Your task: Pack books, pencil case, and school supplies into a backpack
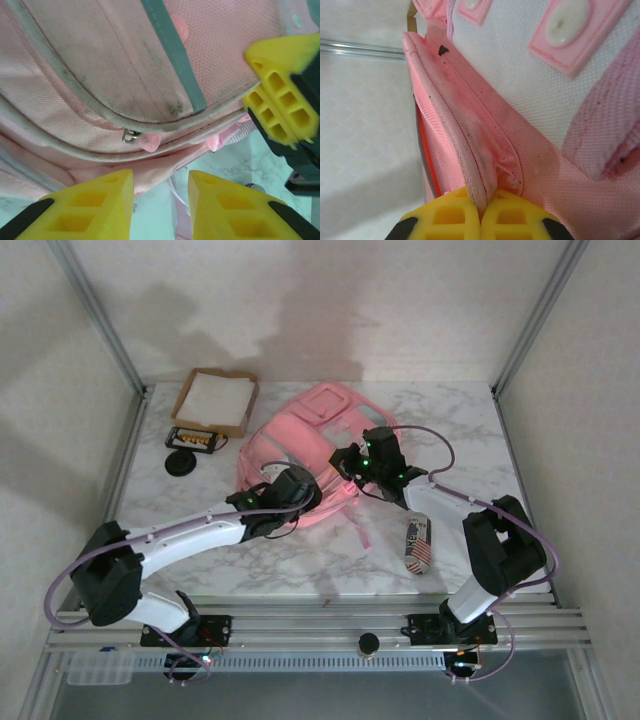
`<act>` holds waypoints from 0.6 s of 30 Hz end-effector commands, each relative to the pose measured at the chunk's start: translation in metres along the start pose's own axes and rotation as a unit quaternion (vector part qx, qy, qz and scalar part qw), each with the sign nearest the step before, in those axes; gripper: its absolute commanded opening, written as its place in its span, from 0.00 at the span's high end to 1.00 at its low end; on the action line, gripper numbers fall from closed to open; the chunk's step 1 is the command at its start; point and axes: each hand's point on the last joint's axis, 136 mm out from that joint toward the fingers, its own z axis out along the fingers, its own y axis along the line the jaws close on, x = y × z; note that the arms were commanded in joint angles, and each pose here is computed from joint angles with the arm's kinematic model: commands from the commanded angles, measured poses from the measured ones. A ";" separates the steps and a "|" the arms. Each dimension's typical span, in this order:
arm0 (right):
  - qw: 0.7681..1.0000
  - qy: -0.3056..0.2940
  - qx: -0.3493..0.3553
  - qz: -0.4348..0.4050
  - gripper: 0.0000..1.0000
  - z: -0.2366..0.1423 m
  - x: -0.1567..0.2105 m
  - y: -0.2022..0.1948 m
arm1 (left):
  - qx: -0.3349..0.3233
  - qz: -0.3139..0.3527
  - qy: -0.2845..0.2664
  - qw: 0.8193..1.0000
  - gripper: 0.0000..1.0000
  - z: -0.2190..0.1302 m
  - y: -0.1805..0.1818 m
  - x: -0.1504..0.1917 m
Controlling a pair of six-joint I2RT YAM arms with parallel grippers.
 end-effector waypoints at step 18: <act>0.998 -0.026 -0.064 -0.003 1.00 -0.005 -0.007 0.034 | -0.036 -0.078 -0.059 0.995 0.68 0.020 0.010 -0.017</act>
